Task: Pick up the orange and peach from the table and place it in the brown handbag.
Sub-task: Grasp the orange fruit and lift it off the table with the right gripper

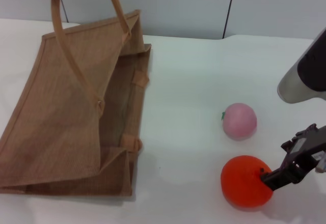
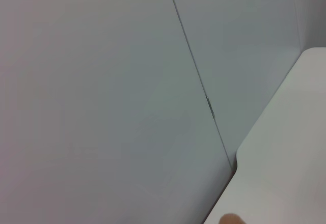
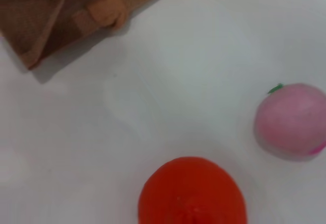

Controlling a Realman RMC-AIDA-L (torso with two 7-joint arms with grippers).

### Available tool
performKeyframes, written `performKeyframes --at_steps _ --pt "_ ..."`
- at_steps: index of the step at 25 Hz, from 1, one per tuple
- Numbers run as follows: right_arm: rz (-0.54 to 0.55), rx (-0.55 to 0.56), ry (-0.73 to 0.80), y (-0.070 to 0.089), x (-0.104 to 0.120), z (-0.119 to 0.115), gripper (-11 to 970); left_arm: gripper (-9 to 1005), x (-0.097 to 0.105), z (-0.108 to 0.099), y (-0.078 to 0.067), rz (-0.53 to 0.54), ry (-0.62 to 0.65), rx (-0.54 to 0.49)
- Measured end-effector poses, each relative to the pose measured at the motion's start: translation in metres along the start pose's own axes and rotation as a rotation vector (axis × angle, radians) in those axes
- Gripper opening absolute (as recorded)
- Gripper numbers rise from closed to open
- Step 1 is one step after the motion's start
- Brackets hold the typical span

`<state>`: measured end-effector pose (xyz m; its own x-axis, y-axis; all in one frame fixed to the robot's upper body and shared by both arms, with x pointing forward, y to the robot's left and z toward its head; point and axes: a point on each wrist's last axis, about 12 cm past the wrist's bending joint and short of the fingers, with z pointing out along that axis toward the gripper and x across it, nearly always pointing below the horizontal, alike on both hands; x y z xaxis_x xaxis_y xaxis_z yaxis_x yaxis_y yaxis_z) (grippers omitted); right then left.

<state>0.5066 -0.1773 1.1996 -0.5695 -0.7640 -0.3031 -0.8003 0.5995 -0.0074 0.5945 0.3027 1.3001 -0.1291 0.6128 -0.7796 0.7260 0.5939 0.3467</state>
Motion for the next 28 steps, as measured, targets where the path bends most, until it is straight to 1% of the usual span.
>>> performKeyframes --at_steps 12,18,25,28 --pt "0.000 -0.051 0.041 -0.001 -0.003 0.011 823 108 0.003 0.000 0.001 -0.007 -0.001 -0.011" --pt "-0.005 -0.117 0.021 0.001 -0.009 0.019 822 108 0.004 0.002 0.001 -0.014 0.000 -0.007" --pt "0.003 -0.122 0.038 -0.005 -0.012 0.029 820 108 0.003 0.003 0.001 -0.010 -0.002 -0.009" --pt "0.008 -0.115 0.037 -0.008 -0.013 0.030 820 107 0.003 0.003 0.001 -0.009 -0.001 -0.008"
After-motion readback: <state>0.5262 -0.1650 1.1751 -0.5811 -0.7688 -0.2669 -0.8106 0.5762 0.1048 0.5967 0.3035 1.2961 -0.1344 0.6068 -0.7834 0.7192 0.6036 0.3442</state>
